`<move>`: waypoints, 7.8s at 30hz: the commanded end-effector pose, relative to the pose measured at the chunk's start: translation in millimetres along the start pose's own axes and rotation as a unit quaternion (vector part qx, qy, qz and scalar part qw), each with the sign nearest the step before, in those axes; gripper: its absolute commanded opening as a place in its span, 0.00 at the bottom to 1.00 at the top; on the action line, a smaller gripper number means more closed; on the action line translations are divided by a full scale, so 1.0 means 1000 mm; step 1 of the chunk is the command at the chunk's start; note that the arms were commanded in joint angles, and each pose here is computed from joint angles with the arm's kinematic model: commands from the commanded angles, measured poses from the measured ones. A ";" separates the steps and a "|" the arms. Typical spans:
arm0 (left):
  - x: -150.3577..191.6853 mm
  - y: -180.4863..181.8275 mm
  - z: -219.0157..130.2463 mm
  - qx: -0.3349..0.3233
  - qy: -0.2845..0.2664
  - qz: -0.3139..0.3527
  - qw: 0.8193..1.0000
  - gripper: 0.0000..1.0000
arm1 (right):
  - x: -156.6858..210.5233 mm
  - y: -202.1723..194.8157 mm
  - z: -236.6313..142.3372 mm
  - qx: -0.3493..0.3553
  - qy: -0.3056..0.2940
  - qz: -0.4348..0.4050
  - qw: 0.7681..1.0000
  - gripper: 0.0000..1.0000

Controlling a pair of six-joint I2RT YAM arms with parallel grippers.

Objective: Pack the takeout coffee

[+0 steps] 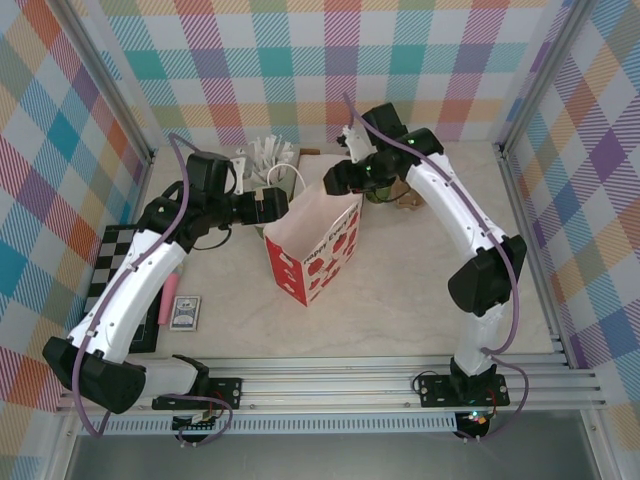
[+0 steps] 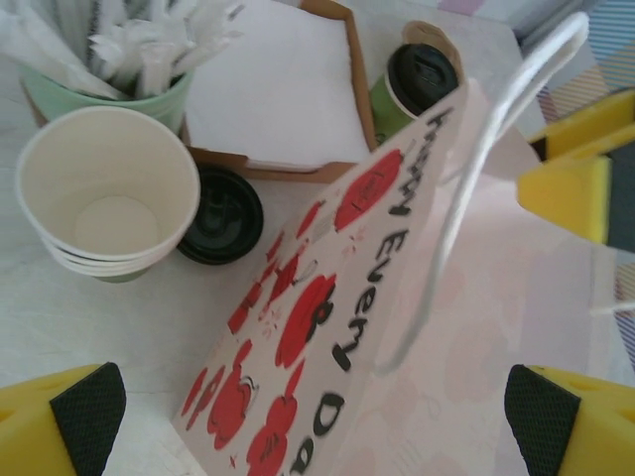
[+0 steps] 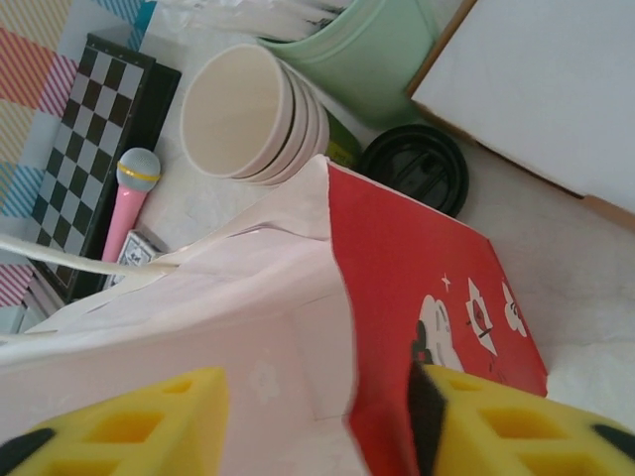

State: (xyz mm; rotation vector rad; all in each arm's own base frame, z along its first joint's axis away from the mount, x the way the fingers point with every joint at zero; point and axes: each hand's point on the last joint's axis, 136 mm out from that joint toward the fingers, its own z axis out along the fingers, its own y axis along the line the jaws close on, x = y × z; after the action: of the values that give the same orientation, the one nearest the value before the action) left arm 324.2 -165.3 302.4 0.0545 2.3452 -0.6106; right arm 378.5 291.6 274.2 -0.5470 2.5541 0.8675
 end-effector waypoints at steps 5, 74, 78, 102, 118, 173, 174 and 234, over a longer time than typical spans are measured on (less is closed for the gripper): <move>-0.017 0.019 -0.019 -0.049 -0.080 -0.017 0.995 1.00 | -0.025 -0.031 -0.068 0.047 -0.097 0.075 0.991 0.75; -0.020 0.077 -0.006 -0.170 -0.152 -0.109 0.968 1.00 | 0.014 -0.391 0.033 0.263 0.013 0.206 0.942 0.43; -0.021 0.076 -0.006 -0.166 -0.151 -0.109 0.968 1.00 | 0.012 -0.396 0.026 0.283 0.001 0.217 0.934 0.24; -0.008 0.071 0.003 -0.148 -0.119 -0.122 0.974 1.00 | 0.180 -0.252 -0.010 0.261 -0.123 0.427 0.857 0.03; -0.004 0.076 0.003 -0.158 -0.116 -0.127 0.972 1.00 | 0.242 -0.162 0.049 0.225 -0.086 0.556 0.795 0.14; -0.021 0.081 -0.025 -0.166 -0.196 -0.126 0.958 1.00 | 0.209 -0.216 0.089 0.147 0.238 -0.249 0.927 0.72; -0.021 0.081 -0.024 -0.164 -0.195 -0.125 0.959 1.00 | 0.210 -0.217 0.090 0.147 0.241 -0.247 0.927 0.71; -0.052 -0.023 -0.015 0.060 -0.103 0.092 0.989 0.74 | 0.002 -0.025 -0.153 -0.038 -0.262 0.015 0.964 0.25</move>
State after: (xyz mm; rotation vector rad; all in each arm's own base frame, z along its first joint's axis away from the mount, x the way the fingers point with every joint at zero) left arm 351.7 -164.3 331.6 0.2017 2.1407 -0.5738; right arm 365.4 152.1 368.1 -0.2266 2.0192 0.7807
